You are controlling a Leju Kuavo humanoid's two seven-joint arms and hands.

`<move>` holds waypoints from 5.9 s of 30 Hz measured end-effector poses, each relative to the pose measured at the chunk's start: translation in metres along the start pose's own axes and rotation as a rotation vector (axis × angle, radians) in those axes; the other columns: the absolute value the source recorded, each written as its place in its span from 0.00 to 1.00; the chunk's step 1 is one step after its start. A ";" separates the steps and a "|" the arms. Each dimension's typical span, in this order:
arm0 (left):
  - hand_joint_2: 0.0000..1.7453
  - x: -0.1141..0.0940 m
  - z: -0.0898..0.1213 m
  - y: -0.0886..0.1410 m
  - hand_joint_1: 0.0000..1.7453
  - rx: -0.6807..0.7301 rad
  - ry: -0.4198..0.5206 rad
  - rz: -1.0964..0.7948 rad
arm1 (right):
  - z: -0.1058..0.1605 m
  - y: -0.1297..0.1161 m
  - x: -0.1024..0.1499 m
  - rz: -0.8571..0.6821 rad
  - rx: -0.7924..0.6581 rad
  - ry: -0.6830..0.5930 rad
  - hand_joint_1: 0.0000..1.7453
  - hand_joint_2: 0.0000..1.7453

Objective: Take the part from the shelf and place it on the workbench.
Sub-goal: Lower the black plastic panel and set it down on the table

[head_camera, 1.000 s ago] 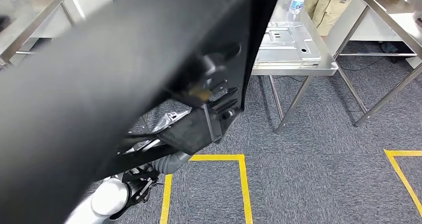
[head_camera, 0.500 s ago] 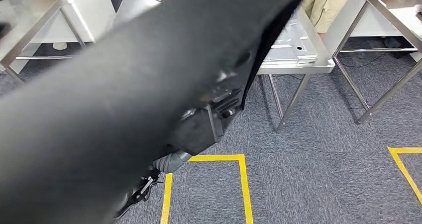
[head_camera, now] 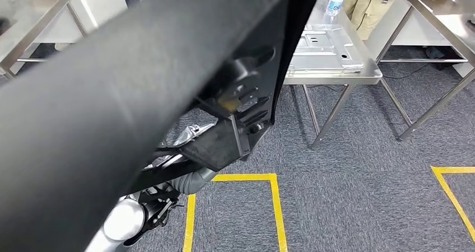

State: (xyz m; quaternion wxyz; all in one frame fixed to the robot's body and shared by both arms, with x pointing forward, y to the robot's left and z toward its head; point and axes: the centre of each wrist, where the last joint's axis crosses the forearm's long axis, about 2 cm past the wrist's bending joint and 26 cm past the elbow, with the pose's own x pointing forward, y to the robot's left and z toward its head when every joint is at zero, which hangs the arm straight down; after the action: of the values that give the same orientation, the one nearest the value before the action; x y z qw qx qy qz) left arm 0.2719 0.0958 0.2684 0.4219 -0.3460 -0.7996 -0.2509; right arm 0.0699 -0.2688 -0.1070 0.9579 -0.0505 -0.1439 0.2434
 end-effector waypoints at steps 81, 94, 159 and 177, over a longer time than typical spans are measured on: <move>1.00 -0.002 -0.001 -0.001 1.00 -0.008 0.003 0.016 | 0.000 0.000 0.000 0.005 0.006 0.016 0.00 0.00; 1.00 -0.002 -0.002 -0.002 1.00 -0.008 -0.006 0.018 | 0.000 0.000 -0.001 0.009 0.006 0.016 0.00 0.00; 1.00 -0.002 -0.004 -0.004 1.00 -0.012 -0.014 0.022 | 0.000 0.003 0.000 0.003 0.008 0.012 0.00 0.00; 1.00 -0.002 -0.005 -0.004 1.00 -0.011 -0.016 0.028 | 0.000 0.003 0.002 0.003 0.007 0.008 0.00 0.00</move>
State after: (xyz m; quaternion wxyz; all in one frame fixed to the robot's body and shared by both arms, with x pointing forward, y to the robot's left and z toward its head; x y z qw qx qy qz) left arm 0.2719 0.0891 0.2692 0.4173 -0.3617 -0.7964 -0.2466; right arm 0.0702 -0.2655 -0.1068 0.9582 -0.0481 -0.1393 0.2453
